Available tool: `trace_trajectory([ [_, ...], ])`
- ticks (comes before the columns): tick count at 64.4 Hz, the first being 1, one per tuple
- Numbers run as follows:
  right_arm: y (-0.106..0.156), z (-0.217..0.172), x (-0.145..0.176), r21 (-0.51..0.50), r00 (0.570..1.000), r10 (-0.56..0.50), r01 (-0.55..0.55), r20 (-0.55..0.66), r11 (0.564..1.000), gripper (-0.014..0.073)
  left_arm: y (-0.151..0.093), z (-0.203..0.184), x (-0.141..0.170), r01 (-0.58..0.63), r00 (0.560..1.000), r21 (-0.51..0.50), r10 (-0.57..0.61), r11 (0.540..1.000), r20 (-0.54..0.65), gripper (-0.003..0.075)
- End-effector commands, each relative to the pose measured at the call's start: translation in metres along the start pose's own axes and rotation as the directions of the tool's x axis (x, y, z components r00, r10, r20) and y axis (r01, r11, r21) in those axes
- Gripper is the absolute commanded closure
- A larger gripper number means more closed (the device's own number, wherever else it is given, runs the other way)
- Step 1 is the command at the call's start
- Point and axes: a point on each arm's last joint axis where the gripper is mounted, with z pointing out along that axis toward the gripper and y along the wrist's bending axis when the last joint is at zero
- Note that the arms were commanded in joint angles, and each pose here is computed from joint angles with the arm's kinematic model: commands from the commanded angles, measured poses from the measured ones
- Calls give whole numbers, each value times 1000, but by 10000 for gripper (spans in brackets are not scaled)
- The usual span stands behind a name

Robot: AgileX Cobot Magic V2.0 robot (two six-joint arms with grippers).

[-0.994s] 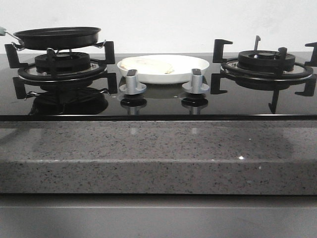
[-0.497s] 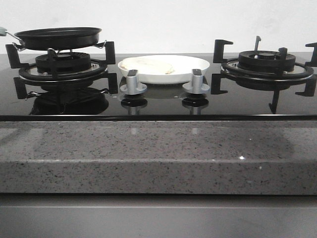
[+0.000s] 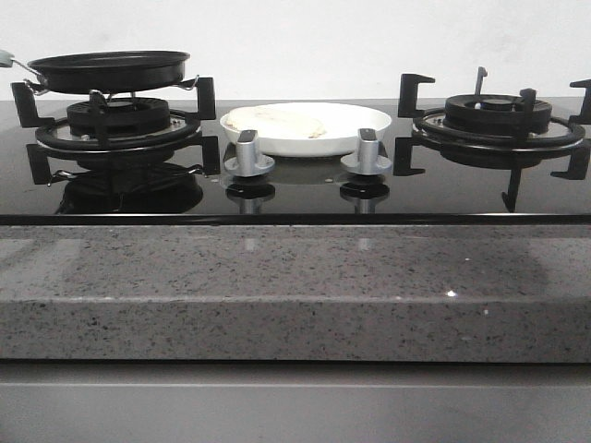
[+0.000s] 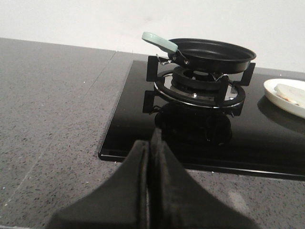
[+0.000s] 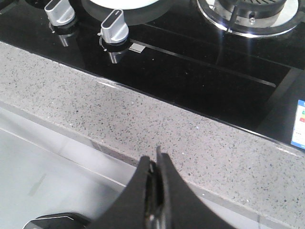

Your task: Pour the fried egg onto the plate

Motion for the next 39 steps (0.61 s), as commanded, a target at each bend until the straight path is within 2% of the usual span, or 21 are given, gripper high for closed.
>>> trace_trajectory([
  [1, 0, -4, -10, 8, 997, -11, 10, 80, 1000, 664, -2, -3, -13, 27, 981, 35, -33, 999, 189, 739],
  [22, 0, -4, -10, 8, 997, -11, 10, 80, 1000, 664, -1, 0, -1, 43, 987, 32, -48, 999, 157, 739],
  [28, 0, -4, -10, 8, 997, -11, 10, 80, 1000, 664, -1, 0, -1, -27, 987, 22, 23, 999, 157, 739],
  [39, 0, -4, -10, 8, 997, -11, 10, 80, 1000, 664, -1, 0, -1, -30, 987, 22, 26, 999, 157, 739],
])
